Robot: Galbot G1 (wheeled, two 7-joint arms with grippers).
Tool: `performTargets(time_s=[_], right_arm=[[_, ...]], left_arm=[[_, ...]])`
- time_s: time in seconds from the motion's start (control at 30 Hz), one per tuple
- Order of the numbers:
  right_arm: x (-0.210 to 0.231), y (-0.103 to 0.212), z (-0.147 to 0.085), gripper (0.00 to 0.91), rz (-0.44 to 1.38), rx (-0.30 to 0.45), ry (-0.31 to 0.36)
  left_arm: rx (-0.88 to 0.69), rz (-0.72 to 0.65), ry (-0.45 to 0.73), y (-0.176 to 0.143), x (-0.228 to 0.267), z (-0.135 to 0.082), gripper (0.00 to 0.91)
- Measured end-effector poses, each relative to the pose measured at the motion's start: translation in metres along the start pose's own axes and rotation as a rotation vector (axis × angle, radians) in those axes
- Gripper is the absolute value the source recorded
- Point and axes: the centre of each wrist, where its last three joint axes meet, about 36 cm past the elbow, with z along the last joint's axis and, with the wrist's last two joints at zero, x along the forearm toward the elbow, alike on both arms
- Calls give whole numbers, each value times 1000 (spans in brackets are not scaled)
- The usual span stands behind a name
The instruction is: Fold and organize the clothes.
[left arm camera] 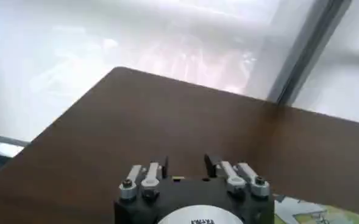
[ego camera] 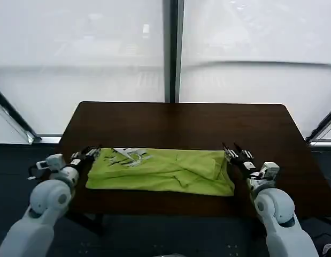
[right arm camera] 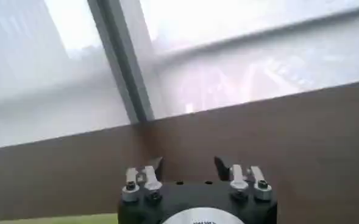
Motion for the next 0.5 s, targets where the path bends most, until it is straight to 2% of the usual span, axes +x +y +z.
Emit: performTargets(time_s=[0.13,0.27,0.37,0.5], right_arm=[[22,-1,-12,878,-37,36,22],[34,6,-18,878,-58,47,27],[40,11,-22,878,-64,51,25],[45,10,-22,878,-54,57,31]], left_arm=[[46,111,40,35,23,-20,878],[10,135,51,59,38,-34,878],[-3,123,70,66,41,-36,878],[0,143,107,66,41,-27,878]])
